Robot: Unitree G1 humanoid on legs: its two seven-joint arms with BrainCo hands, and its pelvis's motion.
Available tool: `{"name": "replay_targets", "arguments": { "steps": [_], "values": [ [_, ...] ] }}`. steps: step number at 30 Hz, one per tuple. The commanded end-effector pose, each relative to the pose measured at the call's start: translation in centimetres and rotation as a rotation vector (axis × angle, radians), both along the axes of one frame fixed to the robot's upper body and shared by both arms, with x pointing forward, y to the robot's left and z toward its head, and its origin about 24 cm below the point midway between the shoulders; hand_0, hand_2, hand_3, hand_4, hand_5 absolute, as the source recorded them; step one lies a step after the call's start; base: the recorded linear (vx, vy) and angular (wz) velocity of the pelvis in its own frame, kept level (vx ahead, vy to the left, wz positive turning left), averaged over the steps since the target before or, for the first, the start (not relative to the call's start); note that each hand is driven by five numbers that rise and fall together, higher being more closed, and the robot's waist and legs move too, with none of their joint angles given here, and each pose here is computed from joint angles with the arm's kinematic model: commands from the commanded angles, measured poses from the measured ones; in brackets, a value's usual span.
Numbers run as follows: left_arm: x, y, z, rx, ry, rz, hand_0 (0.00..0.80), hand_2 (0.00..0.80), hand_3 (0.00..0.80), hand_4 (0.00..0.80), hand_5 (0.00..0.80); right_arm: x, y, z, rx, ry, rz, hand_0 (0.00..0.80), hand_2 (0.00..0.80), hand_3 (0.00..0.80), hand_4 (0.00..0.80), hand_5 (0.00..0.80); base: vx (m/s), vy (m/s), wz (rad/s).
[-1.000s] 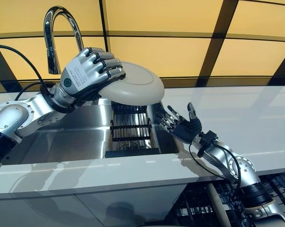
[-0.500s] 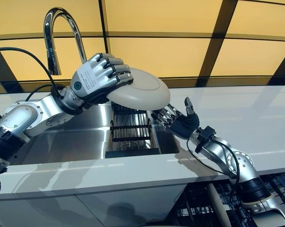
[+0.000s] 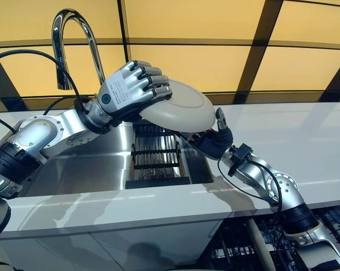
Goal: Take plates into dishwasher
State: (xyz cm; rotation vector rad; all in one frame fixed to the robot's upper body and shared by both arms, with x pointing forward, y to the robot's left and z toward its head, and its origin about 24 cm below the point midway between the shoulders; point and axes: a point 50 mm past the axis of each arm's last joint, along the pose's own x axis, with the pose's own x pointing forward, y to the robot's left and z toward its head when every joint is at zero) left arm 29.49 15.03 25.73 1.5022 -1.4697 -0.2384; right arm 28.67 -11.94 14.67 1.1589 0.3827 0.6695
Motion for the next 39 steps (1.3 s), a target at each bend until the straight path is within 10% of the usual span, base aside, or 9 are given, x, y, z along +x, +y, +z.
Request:
{"name": "replay_targets", "arguments": {
  "steps": [1,39],
  "values": [
    [0.9,-1.2,3.7,-0.048,-0.078,-0.006,0.800,0.800,0.800,0.800,0.800,0.3,1.5,5.3,0.088,-0.191,0.079,0.000,0.000,0.000,0.000,0.000,0.000,0.000,0.00],
    [1.4,1.8,-0.7,0.209,0.061,0.126,0.800,0.800,0.800,0.800,0.800,-0.3,0.1,3.7,-0.005,-0.185,0.099,0.000,0.000,0.000,0.000,0.000,0.000,0.000,0.00]
  ]
}}
